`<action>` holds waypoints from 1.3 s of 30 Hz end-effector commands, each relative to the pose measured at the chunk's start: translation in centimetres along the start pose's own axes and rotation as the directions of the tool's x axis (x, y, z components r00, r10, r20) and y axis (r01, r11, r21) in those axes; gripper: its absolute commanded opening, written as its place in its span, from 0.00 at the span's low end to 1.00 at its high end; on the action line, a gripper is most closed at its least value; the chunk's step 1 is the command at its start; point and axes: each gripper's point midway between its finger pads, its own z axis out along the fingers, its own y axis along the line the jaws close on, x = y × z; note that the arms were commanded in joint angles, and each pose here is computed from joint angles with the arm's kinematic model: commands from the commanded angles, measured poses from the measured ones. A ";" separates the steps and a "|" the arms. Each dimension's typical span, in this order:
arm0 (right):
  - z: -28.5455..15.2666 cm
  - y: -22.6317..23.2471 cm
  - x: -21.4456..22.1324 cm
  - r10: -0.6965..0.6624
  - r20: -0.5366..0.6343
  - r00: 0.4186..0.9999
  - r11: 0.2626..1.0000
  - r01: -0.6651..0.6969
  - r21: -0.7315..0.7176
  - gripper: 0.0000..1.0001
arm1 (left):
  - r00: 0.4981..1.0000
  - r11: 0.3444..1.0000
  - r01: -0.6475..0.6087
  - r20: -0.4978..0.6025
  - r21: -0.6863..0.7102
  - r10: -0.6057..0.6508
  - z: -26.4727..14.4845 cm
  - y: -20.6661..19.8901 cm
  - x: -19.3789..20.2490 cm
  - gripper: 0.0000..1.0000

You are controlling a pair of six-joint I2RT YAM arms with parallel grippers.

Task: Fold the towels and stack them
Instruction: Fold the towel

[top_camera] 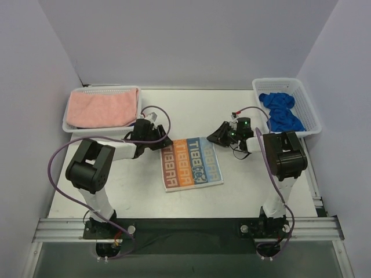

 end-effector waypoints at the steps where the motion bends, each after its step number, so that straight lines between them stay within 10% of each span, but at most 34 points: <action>1: -2.0 0.3 -1.7 -0.039 0.044 0.998 0.997 0.036 0.070 0.22 | 0.996 0.998 -0.067 0.063 -0.014 0.068 -1.3 -0.4 -2.9 0.58; 6: -3.6 2.3 -3.6 -0.190 -0.007 0.982 0.973 0.189 0.132 0.28 | 0.985 0.988 -0.148 0.101 0.047 0.142 -3.4 -3.7 -5.6 0.84; 11: -4.7 2.6 -4.3 -0.340 -0.126 0.932 0.913 0.359 0.196 0.41 | 0.964 0.968 -0.249 0.102 0.015 0.246 -4.8 -4.0 -6.5 0.88; 18: -5.6 0.2 -3.6 -0.372 -0.323 0.870 0.844 0.462 0.274 0.57 | 0.925 0.921 -0.381 -0.051 -0.086 0.378 -3.9 -0.4 -5.0 0.88; 39: -1.7 -0.8 -1.8 -0.410 -0.433 0.803 0.795 0.548 0.262 0.47 | 0.920 0.920 -0.363 -0.212 -0.147 0.329 -0.1 3.9 -1.9 0.61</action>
